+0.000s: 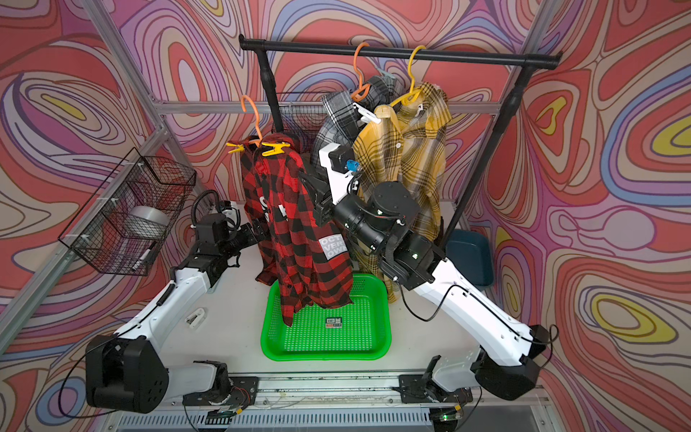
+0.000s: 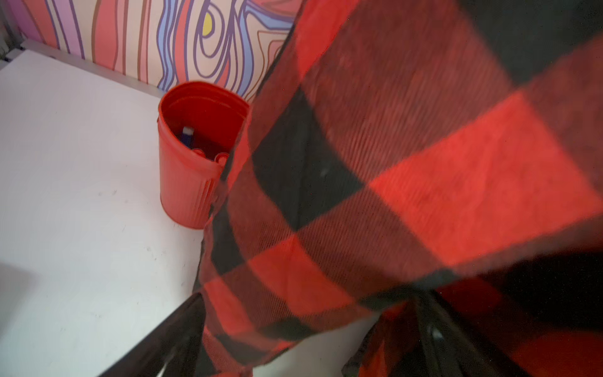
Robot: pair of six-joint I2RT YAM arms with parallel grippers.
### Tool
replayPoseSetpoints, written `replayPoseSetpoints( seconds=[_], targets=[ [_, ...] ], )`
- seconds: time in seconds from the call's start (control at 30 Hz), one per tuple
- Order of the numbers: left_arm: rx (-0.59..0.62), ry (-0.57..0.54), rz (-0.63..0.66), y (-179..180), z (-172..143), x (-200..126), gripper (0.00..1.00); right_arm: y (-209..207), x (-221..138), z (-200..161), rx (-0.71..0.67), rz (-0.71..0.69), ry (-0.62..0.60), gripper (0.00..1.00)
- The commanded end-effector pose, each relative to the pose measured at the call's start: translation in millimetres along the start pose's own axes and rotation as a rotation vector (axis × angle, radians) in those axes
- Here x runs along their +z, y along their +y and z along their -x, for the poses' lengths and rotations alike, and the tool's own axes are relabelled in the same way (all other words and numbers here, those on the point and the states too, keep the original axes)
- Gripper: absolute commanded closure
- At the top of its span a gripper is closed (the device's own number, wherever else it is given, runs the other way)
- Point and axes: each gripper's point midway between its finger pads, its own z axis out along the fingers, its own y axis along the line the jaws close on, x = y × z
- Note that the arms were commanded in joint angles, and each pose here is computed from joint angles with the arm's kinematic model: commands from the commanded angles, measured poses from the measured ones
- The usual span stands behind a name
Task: Remove the clothespins securing long-sleeve shirts to the hanger
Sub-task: Place the long-sleeve shirt at the bin.
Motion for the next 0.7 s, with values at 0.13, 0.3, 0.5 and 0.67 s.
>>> replayPoseSetpoints(
  seconds=[0.13,0.3,0.5,0.67],
  targets=[
    [0.013,-0.105,-0.012,0,34,13,0.15,5,-19,46,0.051,0.052,-0.118,1.0],
    [0.033,-0.107,-0.037,-5,42,20,0.79,7,-22,45,0.064,0.061,-0.118,1.0],
    [0.064,-0.163,-0.22,-48,62,-7,1.0,6,-19,38,0.073,0.058,-0.104,1.0],
    [0.079,-0.2,-0.413,-95,80,-54,1.0,7,-16,38,0.078,0.063,-0.107,1.0]
  ],
)
